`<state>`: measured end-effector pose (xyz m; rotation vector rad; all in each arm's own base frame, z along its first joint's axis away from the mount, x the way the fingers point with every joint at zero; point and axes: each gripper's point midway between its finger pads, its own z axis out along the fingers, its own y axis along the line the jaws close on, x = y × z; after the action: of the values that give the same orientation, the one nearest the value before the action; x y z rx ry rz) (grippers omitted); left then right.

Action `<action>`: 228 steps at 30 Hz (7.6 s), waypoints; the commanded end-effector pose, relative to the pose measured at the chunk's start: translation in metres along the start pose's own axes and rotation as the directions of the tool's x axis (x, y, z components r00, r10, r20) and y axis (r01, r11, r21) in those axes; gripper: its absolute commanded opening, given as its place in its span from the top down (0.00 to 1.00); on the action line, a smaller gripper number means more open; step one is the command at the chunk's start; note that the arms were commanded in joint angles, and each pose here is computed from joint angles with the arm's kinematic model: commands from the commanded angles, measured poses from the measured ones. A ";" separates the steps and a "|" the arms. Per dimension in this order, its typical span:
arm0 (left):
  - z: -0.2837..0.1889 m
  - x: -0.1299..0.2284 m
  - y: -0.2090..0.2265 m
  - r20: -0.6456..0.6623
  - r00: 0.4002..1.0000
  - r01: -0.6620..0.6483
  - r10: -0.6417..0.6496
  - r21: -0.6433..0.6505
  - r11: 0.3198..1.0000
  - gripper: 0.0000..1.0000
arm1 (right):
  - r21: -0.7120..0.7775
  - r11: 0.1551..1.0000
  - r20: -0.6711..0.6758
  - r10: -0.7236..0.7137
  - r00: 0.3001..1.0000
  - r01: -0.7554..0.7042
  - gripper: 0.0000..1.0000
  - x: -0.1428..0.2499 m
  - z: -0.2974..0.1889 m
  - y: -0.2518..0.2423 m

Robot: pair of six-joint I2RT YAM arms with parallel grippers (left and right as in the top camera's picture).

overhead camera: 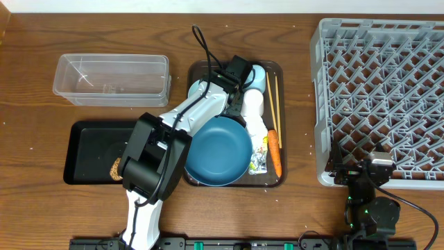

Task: Sort waste into correct bins and load items into the dishwasher rack
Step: 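Lower the left gripper and grip the rice bowl's rim, then lift the rice bowl and carry it left over the black tray, then tilt the rice bowl with the left gripper over the black tray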

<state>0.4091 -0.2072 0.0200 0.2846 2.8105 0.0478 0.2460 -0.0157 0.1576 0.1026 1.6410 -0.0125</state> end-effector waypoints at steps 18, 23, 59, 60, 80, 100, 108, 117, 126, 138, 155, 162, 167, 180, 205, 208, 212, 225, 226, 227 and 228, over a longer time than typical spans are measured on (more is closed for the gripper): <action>-0.019 -0.015 -0.001 0.052 0.998 0.020 -0.021 0.016 1.000 0.94 | 0.014 1.000 0.001 -0.001 1.000 0.001 0.01 0.000 0.000 -0.003; -0.051 -0.029 0.000 0.120 0.992 0.030 -0.034 0.039 0.999 0.94 | 0.014 1.000 0.001 -0.001 1.000 0.001 0.01 0.000 0.000 -0.003; -0.205 0.036 0.148 0.025 0.834 0.513 -0.551 0.333 0.791 0.94 | 0.014 1.000 0.001 -0.001 1.000 0.001 0.01 0.000 0.000 -0.003; -0.202 0.042 0.151 0.008 0.825 0.529 -0.566 0.342 0.776 0.94 | 0.014 1.000 0.001 -0.001 1.000 0.001 0.01 0.000 0.000 -0.003; -0.152 0.103 0.195 -0.157 0.653 0.610 -0.741 0.688 0.392 0.94 | 0.014 1.000 0.001 -0.001 1.000 0.001 0.01 0.000 0.000 -0.003; -0.164 0.117 0.231 -0.106 0.538 0.476 -0.836 0.857 0.197 0.94 | 0.014 1.000 0.001 -0.001 1.000 0.001 0.01 0.000 0.000 -0.003; -0.165 0.120 0.228 -0.094 0.547 0.447 -0.832 0.873 0.195 0.94 | 0.014 1.000 0.001 -0.001 1.000 0.001 0.01 0.000 0.000 -0.003; -0.153 0.130 0.227 -0.152 0.517 0.541 -0.843 0.821 0.183 0.94 | 0.014 1.000 0.001 -0.001 1.000 0.001 0.01 0.000 0.000 -0.003; -0.137 0.141 0.232 -0.174 0.483 0.632 -0.858 0.747 0.204 0.94 | 0.014 1.000 0.001 -0.001 1.000 0.001 0.01 0.000 0.000 -0.003; -0.111 0.167 0.243 -0.191 0.425 0.776 -0.885 0.581 0.247 0.94 | 0.014 1.000 0.001 -0.001 1.000 0.001 0.01 0.000 0.000 -0.003; -0.103 0.177 0.247 -0.186 0.414 0.816 -0.891 0.509 0.273 0.55 | 0.014 1.000 0.001 -0.001 1.000 0.001 0.01 0.000 0.000 -0.003; -0.102 0.171 0.239 -0.183 0.452 0.799 -0.873 0.519 0.305 0.52 | 0.014 1.000 0.001 -0.001 1.000 0.001 0.01 0.000 0.000 -0.003; -0.100 0.154 0.215 -0.172 0.557 0.740 -0.812 0.547 0.391 0.54 | 0.014 1.000 0.001 -0.001 1.000 0.001 0.01 0.000 0.000 -0.003; -0.084 0.142 0.197 -0.144 0.614 0.737 -0.776 0.456 0.498 0.59 | 0.014 1.000 0.001 -0.001 1.000 0.001 0.01 0.000 0.000 -0.003; -0.056 0.172 0.190 -0.036 0.859 0.507 -0.511 -0.071 0.859 0.50 | 0.014 1.000 0.001 -0.001 1.000 0.001 0.01 0.000 0.000 -0.003; -0.057 0.173 0.197 -0.023 0.862 0.502 -0.507 -0.110 0.858 0.51 | 0.014 1.000 0.001 -0.001 1.000 0.001 0.01 0.000 0.000 -0.003; -0.057 0.172 0.197 -0.020 0.862 0.502 -0.507 -0.108 0.858 0.55 | 0.014 1.000 0.001 -0.001 1.000 0.001 0.01 0.000 0.000 -0.003; -0.051 0.179 0.196 -0.061 0.871 0.479 -0.488 -0.119 0.870 0.58 | 0.014 1.000 0.001 -0.001 1.000 0.001 0.01 0.000 0.000 -0.003; -0.050 0.180 0.196 -0.067 0.871 0.478 -0.487 -0.121 0.870 0.57 | 0.014 1.000 0.001 -0.001 1.000 0.001 0.01 0.000 0.000 -0.003; -0.048 0.181 0.195 -0.074 0.870 0.477 -0.487 -0.123 0.870 0.53 | 0.014 1.000 0.001 -0.001 1.000 0.001 0.01 0.000 0.000 -0.003; -0.047 0.182 0.195 -0.078 0.870 0.476 -0.487 -0.124 0.870 0.53 | 0.014 1.000 0.001 -0.001 1.000 0.001 0.01 0.000 0.000 -0.003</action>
<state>0.2673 0.0163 0.0297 -0.4681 2.8515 0.0490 0.2460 -0.0157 0.1576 0.1026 1.6410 -0.0125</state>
